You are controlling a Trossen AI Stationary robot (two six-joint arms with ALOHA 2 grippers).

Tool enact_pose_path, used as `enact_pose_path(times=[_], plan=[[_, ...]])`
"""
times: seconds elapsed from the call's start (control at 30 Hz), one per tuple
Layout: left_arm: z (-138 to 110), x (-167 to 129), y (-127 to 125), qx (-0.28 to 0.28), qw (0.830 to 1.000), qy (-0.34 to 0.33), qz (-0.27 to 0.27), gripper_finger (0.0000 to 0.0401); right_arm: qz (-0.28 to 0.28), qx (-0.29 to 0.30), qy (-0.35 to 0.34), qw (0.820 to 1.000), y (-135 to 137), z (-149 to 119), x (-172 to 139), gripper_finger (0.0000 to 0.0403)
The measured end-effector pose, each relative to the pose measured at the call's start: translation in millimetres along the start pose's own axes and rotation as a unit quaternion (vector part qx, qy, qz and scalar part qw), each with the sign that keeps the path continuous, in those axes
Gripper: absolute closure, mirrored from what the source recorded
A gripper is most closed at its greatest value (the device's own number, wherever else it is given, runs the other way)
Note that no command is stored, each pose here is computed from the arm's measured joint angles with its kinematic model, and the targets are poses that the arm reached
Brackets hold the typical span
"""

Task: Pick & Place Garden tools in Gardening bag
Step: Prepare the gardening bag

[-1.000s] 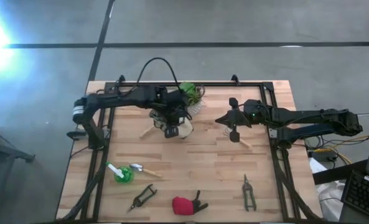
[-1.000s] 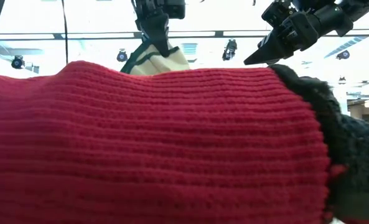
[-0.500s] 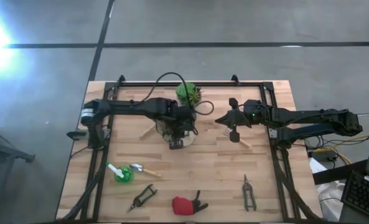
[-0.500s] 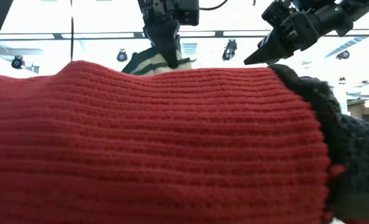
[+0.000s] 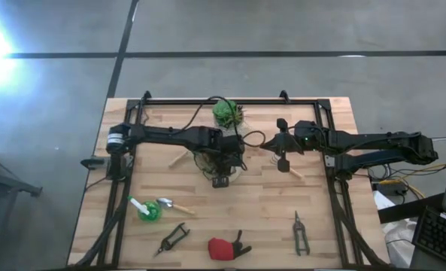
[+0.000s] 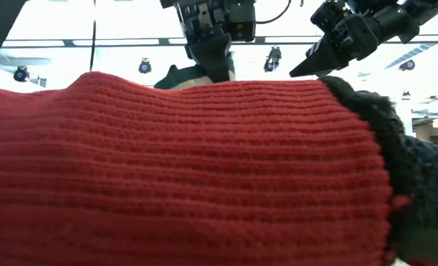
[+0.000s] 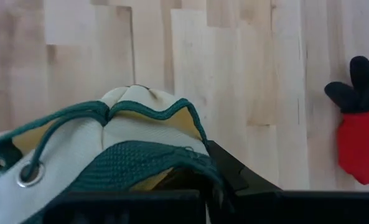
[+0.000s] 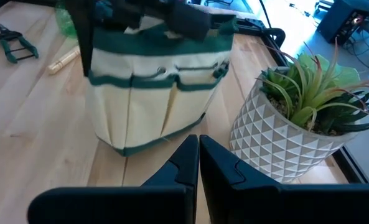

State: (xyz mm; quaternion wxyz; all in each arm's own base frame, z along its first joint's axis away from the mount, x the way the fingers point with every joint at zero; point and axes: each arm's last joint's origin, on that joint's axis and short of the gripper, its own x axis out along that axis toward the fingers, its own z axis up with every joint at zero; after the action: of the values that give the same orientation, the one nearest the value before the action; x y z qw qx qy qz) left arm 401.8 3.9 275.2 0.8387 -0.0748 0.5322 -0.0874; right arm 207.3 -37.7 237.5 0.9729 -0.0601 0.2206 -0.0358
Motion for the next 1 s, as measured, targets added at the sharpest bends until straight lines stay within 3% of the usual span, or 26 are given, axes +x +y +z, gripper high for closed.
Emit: enact_pose_path(times=[0.27, 0.67, 1.0], plan=[[0, 28, 5, -0.019, 0.999, 0.028, -0.032, 0.0400, 0.000, 0.000, -0.001, 1.000, 0, 0, 0, 0.0394], [15, 12, -1, -0.013, 0.999, -0.009, -0.034, 0.0400, -0.004, 0.000, -0.009, 1.000, -2, 2, 0, 0.0394], [15, 14, -7, 0.008, 1.000, 0.000, -0.029, 0.0400, -0.004, 0.000, -0.013, 1.000, -2, 2, 0, 0.0394]])
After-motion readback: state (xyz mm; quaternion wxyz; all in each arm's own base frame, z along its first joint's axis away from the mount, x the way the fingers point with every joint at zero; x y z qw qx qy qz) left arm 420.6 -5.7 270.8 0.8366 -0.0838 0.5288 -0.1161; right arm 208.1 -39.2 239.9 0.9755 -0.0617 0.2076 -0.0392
